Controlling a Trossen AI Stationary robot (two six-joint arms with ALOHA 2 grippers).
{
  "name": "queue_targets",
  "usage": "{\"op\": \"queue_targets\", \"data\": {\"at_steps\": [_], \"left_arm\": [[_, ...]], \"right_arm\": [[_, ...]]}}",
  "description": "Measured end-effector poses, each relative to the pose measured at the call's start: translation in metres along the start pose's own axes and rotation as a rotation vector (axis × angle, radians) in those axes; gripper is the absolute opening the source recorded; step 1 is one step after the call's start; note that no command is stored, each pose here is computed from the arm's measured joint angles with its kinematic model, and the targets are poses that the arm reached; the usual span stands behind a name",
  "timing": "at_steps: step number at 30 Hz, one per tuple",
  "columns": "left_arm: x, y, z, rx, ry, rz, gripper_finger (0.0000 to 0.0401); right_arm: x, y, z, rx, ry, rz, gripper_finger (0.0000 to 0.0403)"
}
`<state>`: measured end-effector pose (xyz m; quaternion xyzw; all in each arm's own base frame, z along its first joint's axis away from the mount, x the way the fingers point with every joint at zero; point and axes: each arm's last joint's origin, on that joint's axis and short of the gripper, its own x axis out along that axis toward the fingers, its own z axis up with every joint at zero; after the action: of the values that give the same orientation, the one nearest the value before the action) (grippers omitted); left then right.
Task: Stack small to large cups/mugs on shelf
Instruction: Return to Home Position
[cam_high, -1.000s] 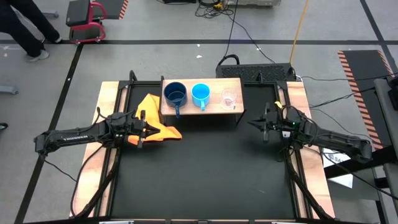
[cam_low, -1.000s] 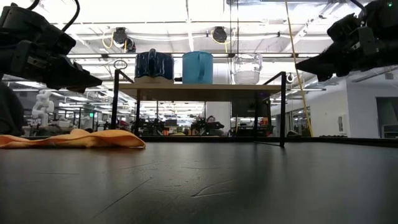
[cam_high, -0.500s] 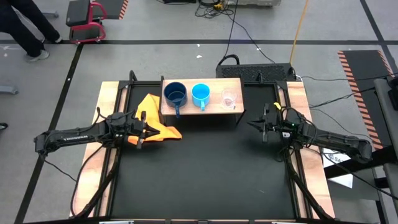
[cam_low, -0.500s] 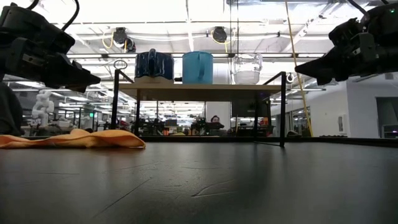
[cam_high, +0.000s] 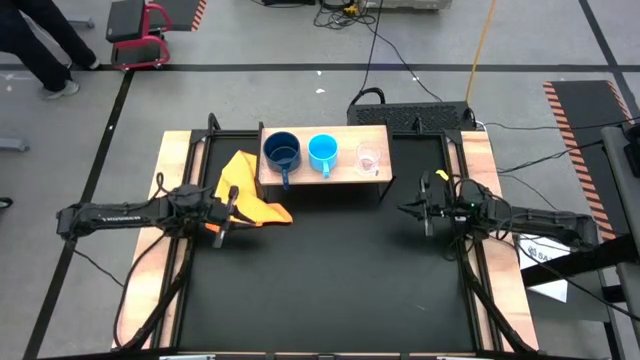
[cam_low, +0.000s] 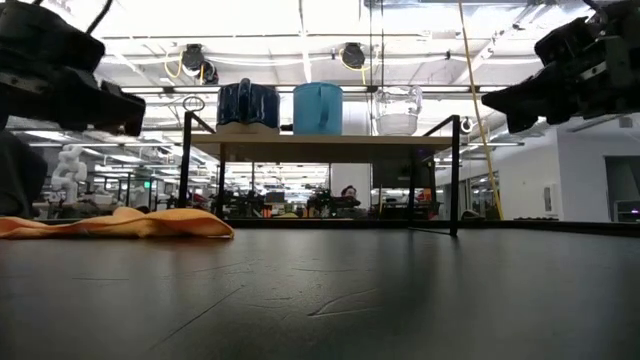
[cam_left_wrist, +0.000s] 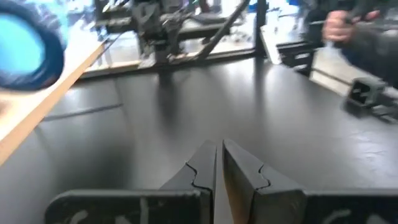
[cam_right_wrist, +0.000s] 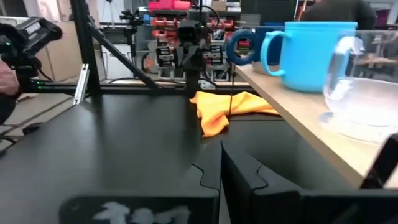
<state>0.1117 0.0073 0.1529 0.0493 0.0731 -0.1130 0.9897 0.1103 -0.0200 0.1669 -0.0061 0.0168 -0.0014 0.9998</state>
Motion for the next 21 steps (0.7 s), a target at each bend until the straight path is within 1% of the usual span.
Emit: {"op": "queue_targets", "data": {"at_steps": [2,7,10,13,17,21], "left_arm": [[0.001,-0.004,0.003,0.014,-0.021,-0.018,0.0031],[0.003,-0.01,0.005,0.033,-0.03,-0.003,0.0031],[0.004,-0.014,0.004,0.033,-0.02,-0.008,0.0031],[0.005,-0.018,0.004,0.044,-0.021,-0.038,0.0031],[0.005,-0.021,0.005,0.074,-0.024,-0.067,0.0031],[0.005,-0.023,0.005,0.062,-0.02,-0.049,0.0031]], "right_arm": [[0.001,0.003,0.001,-0.003,-0.013,0.005,0.0],[0.002,0.013,0.007,-0.017,-0.071,0.06,0.0],[0.003,0.019,0.006,-0.023,-0.053,0.105,0.0],[0.004,0.023,0.005,-0.031,-0.048,0.097,0.0],[0.004,0.03,0.005,-0.034,-0.046,0.12,0.0],[0.004,0.037,0.003,-0.032,-0.024,0.114,0.0]]}}
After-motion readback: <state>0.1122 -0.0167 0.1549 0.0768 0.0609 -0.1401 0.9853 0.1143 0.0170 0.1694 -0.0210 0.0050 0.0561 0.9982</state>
